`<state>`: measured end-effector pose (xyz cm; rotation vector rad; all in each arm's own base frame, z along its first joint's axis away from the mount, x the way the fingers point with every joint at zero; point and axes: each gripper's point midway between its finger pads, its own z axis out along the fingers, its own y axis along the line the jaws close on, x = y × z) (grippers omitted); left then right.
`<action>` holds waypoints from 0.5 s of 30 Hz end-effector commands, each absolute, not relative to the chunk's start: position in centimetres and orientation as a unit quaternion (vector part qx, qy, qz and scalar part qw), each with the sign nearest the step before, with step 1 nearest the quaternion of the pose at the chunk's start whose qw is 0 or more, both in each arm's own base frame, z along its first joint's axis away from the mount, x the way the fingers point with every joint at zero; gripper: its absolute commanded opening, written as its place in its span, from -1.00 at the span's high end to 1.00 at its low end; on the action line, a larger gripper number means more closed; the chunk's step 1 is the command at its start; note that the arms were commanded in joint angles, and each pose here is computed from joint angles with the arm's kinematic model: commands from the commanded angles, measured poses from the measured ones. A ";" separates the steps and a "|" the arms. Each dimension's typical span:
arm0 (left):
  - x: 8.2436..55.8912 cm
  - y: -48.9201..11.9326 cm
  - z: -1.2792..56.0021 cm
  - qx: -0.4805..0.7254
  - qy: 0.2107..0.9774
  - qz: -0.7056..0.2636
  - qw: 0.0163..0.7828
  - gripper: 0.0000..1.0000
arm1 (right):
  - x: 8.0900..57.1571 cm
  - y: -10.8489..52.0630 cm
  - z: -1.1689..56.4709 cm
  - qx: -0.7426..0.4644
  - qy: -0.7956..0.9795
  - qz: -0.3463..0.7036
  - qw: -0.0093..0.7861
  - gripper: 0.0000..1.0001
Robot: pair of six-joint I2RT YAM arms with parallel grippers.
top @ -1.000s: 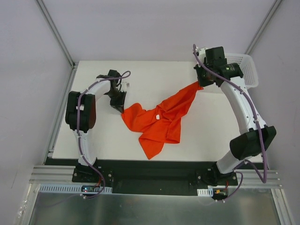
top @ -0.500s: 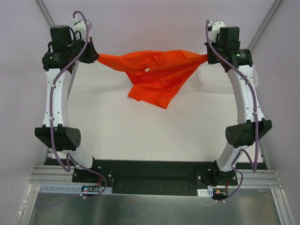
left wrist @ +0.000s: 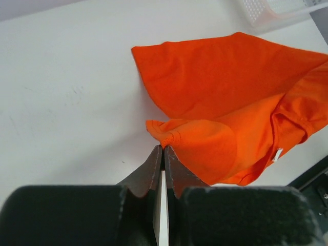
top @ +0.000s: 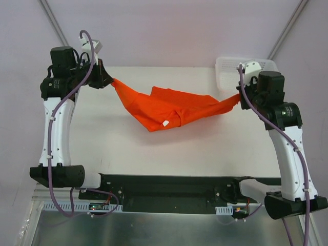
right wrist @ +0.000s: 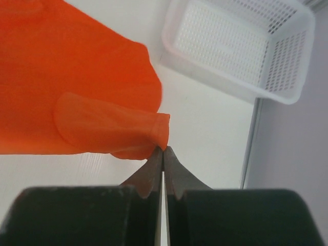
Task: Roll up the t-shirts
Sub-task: Flatten out the T-shirt at the center of the board.
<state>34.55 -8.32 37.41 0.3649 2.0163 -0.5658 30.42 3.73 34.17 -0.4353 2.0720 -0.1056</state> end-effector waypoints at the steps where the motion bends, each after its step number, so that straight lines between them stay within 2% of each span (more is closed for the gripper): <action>1: 34.9 -9.9 35.4 0.128 0.839 -0.292 0.441 1.00 | 29.7 4.2 27.6 -0.174 0.903 -0.023 0.392 0.99; 5: 37.1 -10.9 34.8 0.074 0.846 -0.342 0.401 1.00 | 30.5 5.0 25.4 -0.163 0.922 0.001 0.350 0.99; 8: 38.6 -12.2 36.6 0.074 0.830 -0.384 0.399 1.00 | 32.2 4.9 26.8 -0.144 0.920 -0.003 0.364 0.98; 12: 39.1 -13.5 40.8 0.109 0.790 -0.423 0.431 1.00 | 33.4 5.8 29.3 -0.127 0.914 0.035 0.383 0.99; 15: 38.5 -13.3 43.6 0.135 0.770 -0.408 0.471 1.00 | 33.6 8.6 31.8 -0.141 0.900 0.101 0.399 0.99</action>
